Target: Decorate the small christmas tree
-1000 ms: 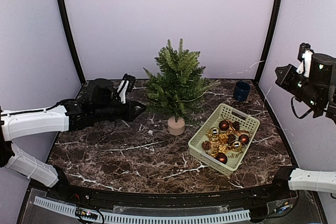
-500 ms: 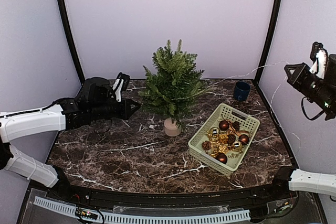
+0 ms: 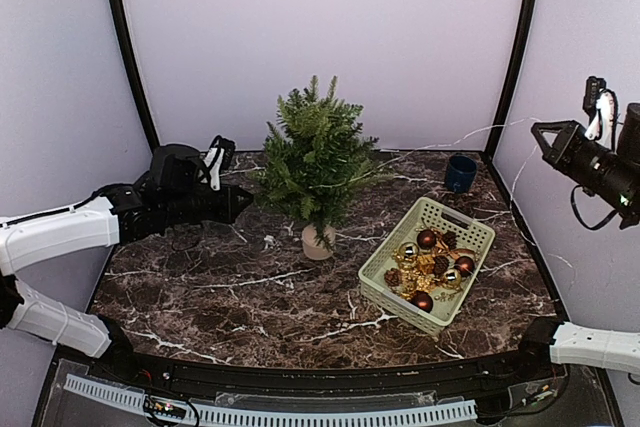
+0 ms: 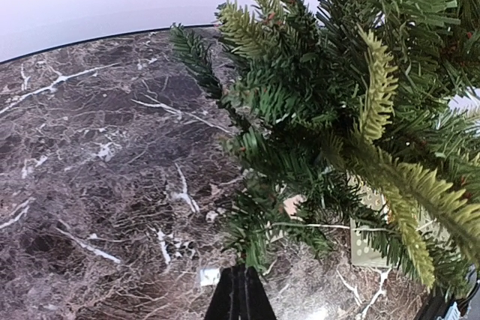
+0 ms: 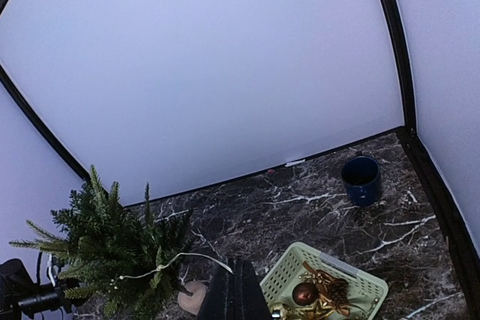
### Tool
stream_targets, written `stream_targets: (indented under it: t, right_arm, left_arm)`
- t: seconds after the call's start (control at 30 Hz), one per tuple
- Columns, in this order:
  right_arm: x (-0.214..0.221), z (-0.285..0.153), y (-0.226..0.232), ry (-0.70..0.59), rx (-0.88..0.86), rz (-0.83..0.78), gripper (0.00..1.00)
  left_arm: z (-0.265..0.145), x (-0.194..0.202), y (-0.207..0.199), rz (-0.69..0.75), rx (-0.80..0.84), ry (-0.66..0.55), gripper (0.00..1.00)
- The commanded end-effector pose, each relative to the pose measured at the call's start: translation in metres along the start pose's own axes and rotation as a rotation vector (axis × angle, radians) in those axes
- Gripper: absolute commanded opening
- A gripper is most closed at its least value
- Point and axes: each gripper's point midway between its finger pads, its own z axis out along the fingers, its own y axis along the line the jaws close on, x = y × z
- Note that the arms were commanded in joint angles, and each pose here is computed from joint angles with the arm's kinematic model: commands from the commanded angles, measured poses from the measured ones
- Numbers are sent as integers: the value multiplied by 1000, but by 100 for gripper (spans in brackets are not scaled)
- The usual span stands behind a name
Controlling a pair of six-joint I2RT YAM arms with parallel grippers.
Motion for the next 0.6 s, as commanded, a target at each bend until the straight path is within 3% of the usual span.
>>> stream_targets:
  t: [0.0, 0.23, 0.47, 0.57]
  right_arm:
    - [20, 13, 1, 39, -9, 13, 0]
    - [87, 53, -1, 157, -9, 35, 0]
    - [125, 79, 2, 230, -18, 46, 0]
    - [137, 86, 3, 255, -27, 45, 0]
  left_arm:
    - [-13, -8, 17, 15, -50, -27, 0]
    - [-13, -8, 29, 23, -71, -22, 0]
    - [-15, -12, 35, 40, -82, -34, 0]
    - [-16, -15, 28, 53, -47, -38, 8]
